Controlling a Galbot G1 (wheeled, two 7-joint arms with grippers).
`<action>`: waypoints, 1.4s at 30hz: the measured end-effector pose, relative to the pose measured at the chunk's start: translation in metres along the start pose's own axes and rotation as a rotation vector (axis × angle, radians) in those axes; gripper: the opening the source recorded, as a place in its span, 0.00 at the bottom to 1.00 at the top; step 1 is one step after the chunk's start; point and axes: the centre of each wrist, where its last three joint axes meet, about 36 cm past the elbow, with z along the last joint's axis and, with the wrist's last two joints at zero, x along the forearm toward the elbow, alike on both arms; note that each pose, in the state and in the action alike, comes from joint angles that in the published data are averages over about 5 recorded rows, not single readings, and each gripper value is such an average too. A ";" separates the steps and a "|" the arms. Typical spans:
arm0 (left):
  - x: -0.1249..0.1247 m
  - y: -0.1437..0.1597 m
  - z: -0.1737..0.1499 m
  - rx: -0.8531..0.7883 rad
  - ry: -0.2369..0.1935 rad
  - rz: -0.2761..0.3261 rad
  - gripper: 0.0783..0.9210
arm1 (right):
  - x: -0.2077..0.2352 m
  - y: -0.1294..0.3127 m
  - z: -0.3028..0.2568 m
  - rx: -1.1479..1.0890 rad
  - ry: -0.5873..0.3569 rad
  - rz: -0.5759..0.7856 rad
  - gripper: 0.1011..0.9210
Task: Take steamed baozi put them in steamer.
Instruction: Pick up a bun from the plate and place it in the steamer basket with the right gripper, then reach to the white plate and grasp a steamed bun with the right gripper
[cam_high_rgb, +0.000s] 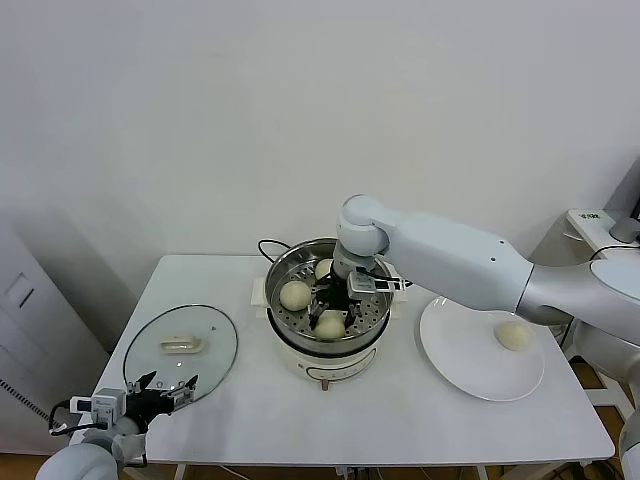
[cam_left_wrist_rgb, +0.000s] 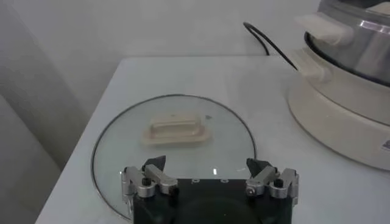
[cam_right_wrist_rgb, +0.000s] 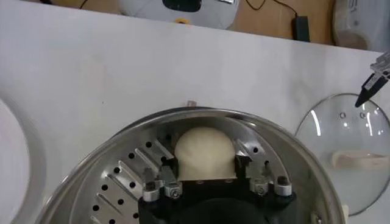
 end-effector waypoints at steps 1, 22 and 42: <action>0.000 0.000 0.000 0.000 0.000 0.000 0.88 | 0.001 0.000 0.000 0.000 0.003 0.000 0.82; 0.002 0.002 -0.002 0.001 -0.006 -0.003 0.88 | 0.125 0.103 0.044 -0.465 0.166 0.085 0.88; 0.004 0.001 -0.006 0.001 -0.014 0.000 0.88 | 0.146 0.334 0.016 -1.164 0.171 0.040 0.88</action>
